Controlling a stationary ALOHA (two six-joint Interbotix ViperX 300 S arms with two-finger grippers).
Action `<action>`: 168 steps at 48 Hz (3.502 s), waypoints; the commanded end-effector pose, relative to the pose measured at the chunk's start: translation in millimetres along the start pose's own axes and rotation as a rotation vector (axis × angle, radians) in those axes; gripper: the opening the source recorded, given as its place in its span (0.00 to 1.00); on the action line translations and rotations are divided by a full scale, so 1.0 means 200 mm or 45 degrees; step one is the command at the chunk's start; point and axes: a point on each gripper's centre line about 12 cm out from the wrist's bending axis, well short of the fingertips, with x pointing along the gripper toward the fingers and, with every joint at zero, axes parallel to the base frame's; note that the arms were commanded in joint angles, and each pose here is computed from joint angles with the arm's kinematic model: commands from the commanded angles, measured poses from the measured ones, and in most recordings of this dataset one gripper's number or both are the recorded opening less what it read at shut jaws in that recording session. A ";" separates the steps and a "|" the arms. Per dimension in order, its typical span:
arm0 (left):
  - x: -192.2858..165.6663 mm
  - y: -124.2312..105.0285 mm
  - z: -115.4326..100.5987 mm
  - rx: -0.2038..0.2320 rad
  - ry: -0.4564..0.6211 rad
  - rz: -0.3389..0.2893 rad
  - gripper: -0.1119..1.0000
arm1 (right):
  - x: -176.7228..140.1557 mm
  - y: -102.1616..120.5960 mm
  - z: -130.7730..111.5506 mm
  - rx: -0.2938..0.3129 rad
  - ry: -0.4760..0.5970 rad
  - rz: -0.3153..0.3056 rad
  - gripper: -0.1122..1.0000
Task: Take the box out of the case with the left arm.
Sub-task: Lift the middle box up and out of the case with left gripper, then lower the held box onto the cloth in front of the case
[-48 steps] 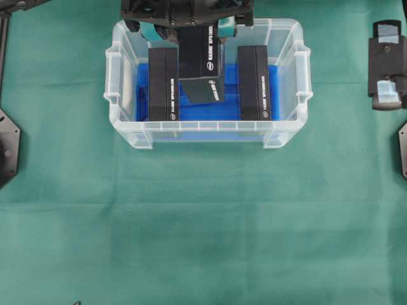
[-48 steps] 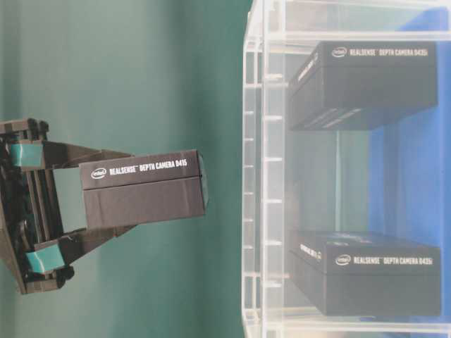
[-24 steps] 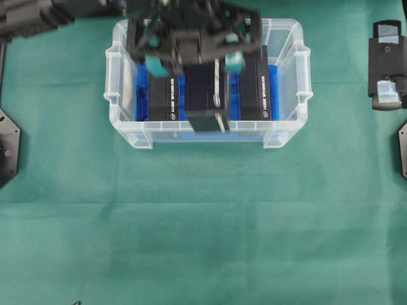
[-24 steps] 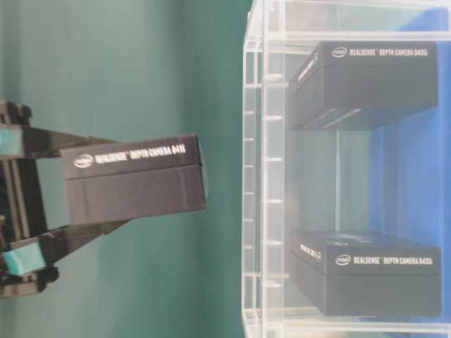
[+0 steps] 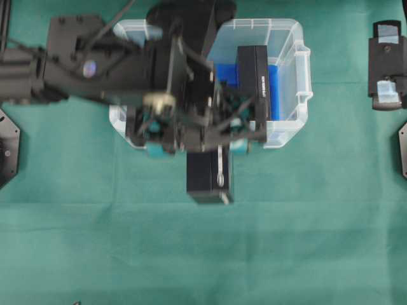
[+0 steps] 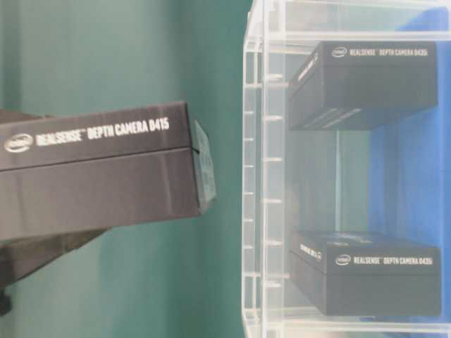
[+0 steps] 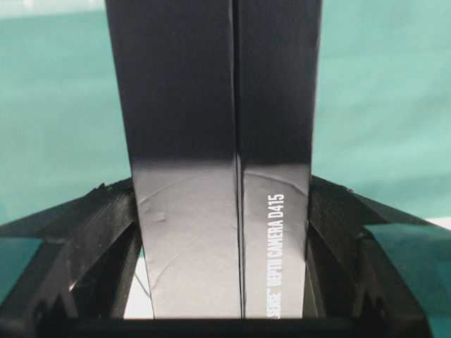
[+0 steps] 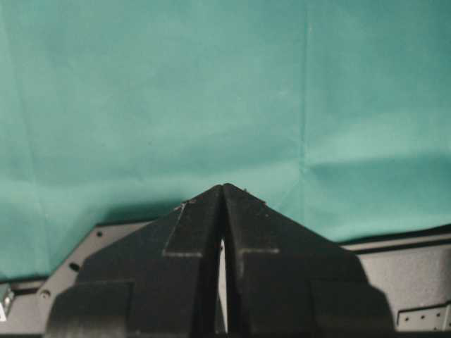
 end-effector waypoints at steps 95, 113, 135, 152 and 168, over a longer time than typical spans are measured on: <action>0.74 0.27 -0.28 -0.015 0.021 0.010 0.64 | -0.01 -0.01 0.01 -0.002 -0.019 -0.021 0.10; 0.78 0.28 -0.25 -0.008 0.005 0.013 0.64 | -0.01 -0.01 0.00 0.000 -0.018 -0.025 0.10; 0.79 0.27 -0.26 0.047 0.028 -0.010 0.91 | -0.01 -0.01 0.01 0.001 -0.016 -0.026 0.10; 0.78 0.25 -0.26 0.016 0.041 -0.021 0.96 | -0.01 -0.01 0.00 0.000 -0.018 -0.025 0.10; 0.61 0.20 -0.26 0.016 0.056 -0.101 0.96 | -0.01 -0.01 0.00 0.000 -0.012 -0.026 0.10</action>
